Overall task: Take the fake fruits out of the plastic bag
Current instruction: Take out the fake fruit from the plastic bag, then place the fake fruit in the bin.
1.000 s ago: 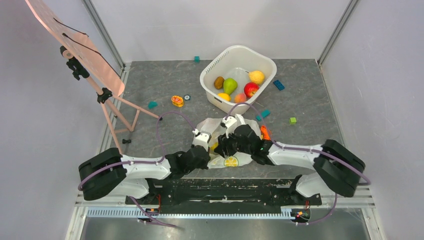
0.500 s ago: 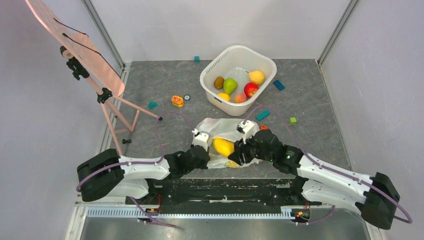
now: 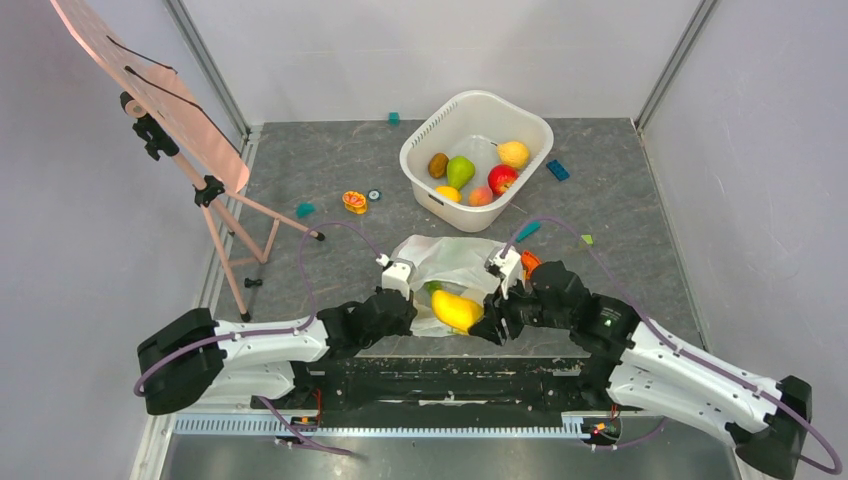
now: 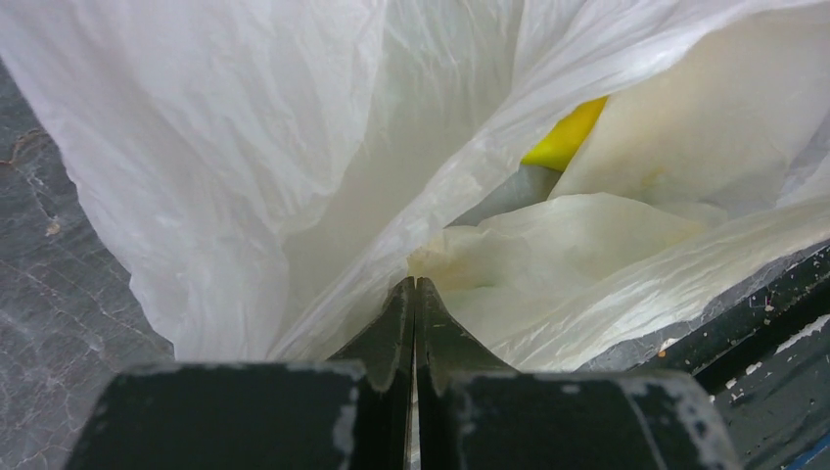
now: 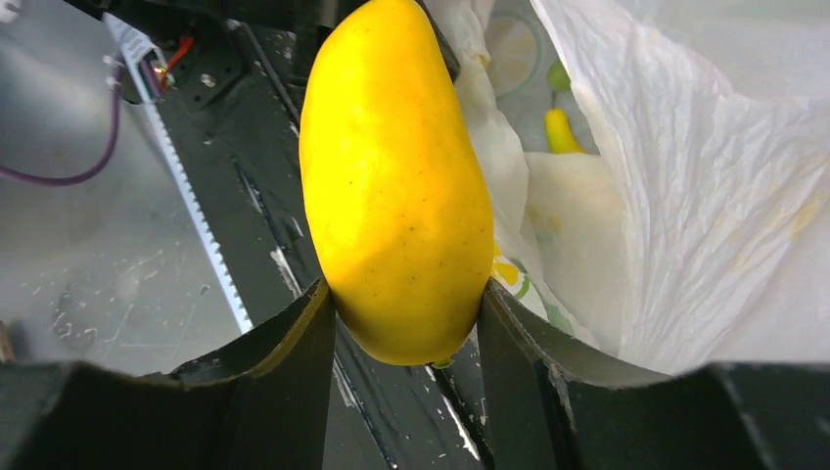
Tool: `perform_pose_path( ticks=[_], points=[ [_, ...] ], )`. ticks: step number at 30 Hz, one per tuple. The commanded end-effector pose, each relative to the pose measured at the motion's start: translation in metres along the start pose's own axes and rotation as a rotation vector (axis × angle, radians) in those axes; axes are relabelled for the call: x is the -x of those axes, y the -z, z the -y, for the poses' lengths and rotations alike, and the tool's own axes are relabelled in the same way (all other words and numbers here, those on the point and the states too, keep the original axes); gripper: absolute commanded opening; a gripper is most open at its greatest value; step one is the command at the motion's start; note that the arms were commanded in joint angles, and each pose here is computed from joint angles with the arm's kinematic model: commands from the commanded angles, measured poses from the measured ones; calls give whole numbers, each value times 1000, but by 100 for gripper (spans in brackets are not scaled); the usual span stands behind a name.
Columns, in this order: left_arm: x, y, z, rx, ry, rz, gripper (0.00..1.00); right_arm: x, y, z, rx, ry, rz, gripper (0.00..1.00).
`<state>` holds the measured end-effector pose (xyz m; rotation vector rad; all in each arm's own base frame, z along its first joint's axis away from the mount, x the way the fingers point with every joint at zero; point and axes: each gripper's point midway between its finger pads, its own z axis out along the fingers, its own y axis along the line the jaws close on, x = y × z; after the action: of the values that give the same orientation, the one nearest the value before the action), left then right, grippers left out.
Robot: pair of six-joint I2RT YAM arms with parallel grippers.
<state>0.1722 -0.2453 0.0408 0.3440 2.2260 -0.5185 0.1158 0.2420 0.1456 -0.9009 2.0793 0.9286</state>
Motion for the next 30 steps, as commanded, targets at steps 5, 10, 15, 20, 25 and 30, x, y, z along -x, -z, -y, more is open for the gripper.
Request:
perform_pose_path(
  ticks=[5, 10, 15, 20, 25, 30],
  points=[
    [19, 2, 3, 13, 47, 52, 2, 87, 45, -33, 53, 77, 245, 32],
    [18, 3, 2, 13, 51, 52, 2, 128, 46, -15, -95, 70, 284, 34],
    [17, 4, 3, 9, 60, 48, 2, 165, 31, 29, -366, 89, 233, 30],
    [15, 4, 4, -1, 64, 37, 2, 211, 7, 77, -486, 109, 204, 32],
    [17, 8, 6, -9, 71, 40, 2, 242, -5, 151, -608, 54, 194, 33],
    [19, 10, 7, -14, 77, 43, 2, 246, -30, 208, -654, -16, 128, 36]
  ],
)
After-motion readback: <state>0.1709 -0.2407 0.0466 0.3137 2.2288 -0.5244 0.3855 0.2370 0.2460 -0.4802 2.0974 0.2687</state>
